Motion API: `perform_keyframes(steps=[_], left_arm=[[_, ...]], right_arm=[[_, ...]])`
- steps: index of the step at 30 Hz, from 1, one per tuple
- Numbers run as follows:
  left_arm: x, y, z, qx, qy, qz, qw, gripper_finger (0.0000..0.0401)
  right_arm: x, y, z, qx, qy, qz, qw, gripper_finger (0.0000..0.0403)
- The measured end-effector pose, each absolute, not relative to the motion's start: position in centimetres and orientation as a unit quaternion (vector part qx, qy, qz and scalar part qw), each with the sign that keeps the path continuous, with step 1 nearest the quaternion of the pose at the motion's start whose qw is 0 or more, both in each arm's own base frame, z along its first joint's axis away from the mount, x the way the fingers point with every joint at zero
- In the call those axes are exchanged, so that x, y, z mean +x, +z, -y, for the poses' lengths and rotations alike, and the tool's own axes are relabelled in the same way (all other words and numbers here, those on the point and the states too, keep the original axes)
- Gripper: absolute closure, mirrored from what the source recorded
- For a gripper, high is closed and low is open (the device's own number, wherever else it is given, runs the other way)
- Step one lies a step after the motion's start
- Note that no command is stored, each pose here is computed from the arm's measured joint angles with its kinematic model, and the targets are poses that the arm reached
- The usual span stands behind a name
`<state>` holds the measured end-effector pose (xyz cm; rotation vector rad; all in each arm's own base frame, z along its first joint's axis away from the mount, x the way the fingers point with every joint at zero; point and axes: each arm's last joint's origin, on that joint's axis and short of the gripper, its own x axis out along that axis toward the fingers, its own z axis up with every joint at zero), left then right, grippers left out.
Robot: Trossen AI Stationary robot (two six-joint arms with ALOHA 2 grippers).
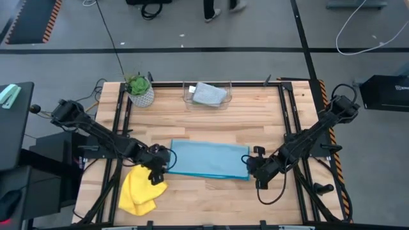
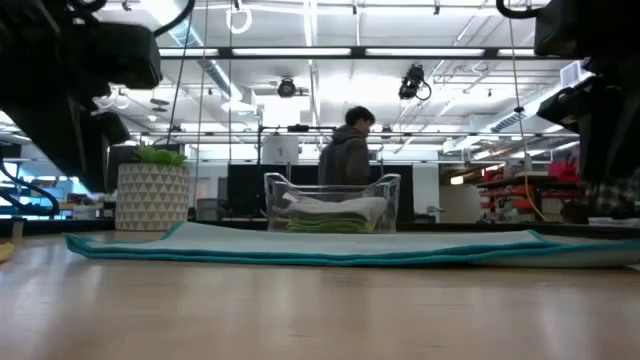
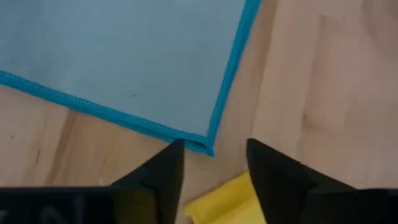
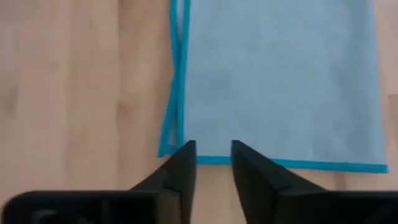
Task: Fold microfiber towels
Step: Fold the blue microfiber cloth
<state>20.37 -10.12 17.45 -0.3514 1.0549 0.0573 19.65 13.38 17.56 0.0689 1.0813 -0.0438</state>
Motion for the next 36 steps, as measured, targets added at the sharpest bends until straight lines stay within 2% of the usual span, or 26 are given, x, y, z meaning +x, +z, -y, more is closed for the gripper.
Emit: perform_keyframes(steps=[4,8,11,16,19,25,30,36], left_arm=[[20.0,18.6,9.7,-0.170,0.014,-0.484,0.858,0.0176],[20.8,19.5,8.1,-0.120,0.002,-0.444,0.888,0.0182],[22.3,19.5,5.8,-0.081,-0.001,-0.422,0.903,0.0227],[24.3,17.4,2.0,-0.047,-0.033,-0.448,0.892,0.0342],[24.9,15.6,0.7,-0.024,-0.031,-0.482,0.875,0.0390],[25.3,13.2,0.8,-0.006,-0.044,-0.526,0.849,0.0372],[25.6,12.7,2.3,-0.005,-0.059,-0.525,0.849,0.0387],[26.4,12.6,4.6,-0.033,-0.075,-0.487,0.870,0.0390]], right_arm=[[19.3,18.6,-13.2,0.082,-0.019,-0.505,0.859,0.0248],[19.3,19.8,-12.3,0.127,-0.061,-0.467,0.873,0.0236],[20.4,19.5,-10.9,0.160,-0.137,-0.443,0.871,0.0268],[23.2,16.5,-9.3,0.177,-0.202,-0.454,0.850,0.0375],[24.8,14.4,-8.6,0.174,-0.211,-0.467,0.841,0.0391],[26.2,11.6,-6.5,0.168,-0.249,-0.494,0.816,0.0385],[26.4,12.2,-3.9,0.132,-0.260,-0.497,0.817,0.0398],[26.5,13.1,-0.1,0.078,-0.251,-0.510,0.819,0.0388]])
